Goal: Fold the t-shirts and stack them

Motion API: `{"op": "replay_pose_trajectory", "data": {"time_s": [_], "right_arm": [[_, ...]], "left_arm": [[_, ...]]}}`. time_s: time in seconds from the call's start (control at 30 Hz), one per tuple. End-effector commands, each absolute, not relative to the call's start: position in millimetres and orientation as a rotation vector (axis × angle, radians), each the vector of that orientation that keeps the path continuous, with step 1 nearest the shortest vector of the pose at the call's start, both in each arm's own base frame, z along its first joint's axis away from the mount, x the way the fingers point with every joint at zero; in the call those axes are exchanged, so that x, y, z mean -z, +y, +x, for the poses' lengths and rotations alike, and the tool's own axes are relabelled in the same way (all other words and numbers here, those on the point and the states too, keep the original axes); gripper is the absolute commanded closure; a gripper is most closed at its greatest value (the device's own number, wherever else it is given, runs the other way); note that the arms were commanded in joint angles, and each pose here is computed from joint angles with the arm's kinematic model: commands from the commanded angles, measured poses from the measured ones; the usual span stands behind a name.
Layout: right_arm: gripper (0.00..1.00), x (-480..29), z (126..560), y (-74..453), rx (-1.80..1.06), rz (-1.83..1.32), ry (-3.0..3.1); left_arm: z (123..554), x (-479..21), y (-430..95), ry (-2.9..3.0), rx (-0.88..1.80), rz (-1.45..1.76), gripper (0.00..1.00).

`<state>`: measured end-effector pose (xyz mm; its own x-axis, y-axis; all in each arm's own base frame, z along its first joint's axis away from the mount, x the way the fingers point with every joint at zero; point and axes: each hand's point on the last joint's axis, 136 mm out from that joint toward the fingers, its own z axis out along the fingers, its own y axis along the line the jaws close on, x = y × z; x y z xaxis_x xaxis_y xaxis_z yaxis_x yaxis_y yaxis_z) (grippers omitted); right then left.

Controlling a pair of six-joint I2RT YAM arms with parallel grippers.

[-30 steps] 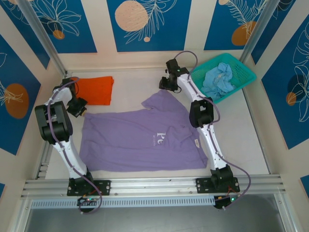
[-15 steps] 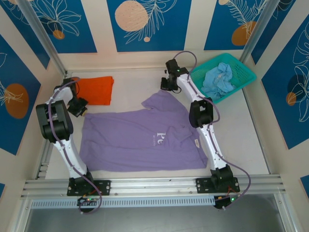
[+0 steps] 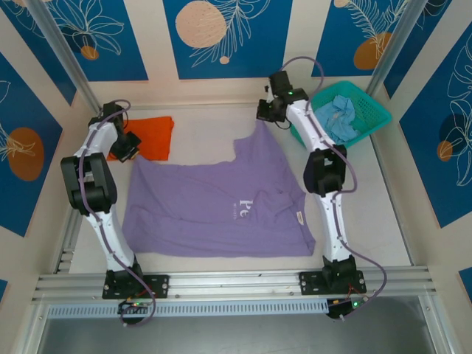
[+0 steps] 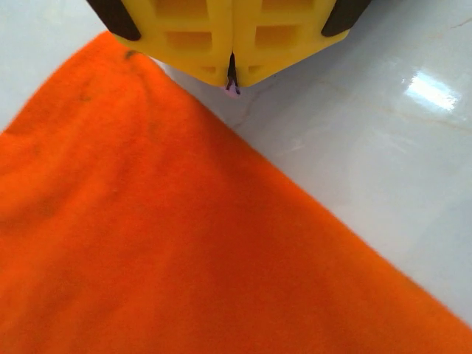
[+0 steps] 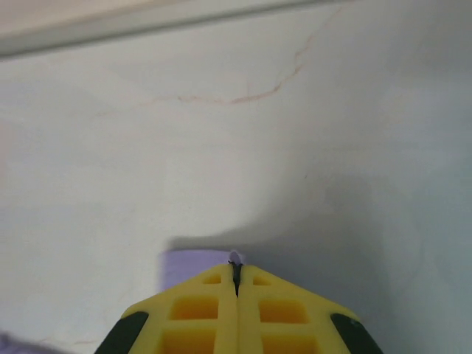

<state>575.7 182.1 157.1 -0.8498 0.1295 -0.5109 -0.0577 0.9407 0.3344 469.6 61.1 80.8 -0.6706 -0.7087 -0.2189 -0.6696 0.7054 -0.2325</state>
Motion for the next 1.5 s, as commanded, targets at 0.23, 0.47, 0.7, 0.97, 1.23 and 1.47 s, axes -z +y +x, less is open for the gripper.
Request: {"op": "replay_pose_trajectory", "data": {"time_s": [0.23,0.47,0.7,0.97,1.23,1.47], "right_arm": [[1.00,-211.4,540.6,156.8,-0.564,0.007,2.424],[1.00,-211.8,507.1,166.6,-0.661,-0.047,2.463],[1.00,-219.2,433.7,176.8,-0.863,-0.121,2.461],[1.00,-208.0,347.7,167.0,-1.010,-0.153,2.493],[1.00,-183.4,292.8,147.1,-1.051,-0.100,2.555],[1.00,-168.6,274.5,141.0,-1.050,-0.074,2.590]], "left_arm": [[473.4,-77.4,62.4,2.664,0.168,-1.002,1.00],[464.9,-87.0,60.3,2.661,0.209,-0.936,1.00],[423.7,-97.6,57.7,2.644,0.223,-0.879,1.00],[371.2,-86.8,81.1,2.577,0.210,-1.036,1.00],[336.0,-67.5,93.6,2.582,0.206,-1.180,0.99],[326.1,-65.3,87.7,2.620,0.224,-1.177,0.94]]}}
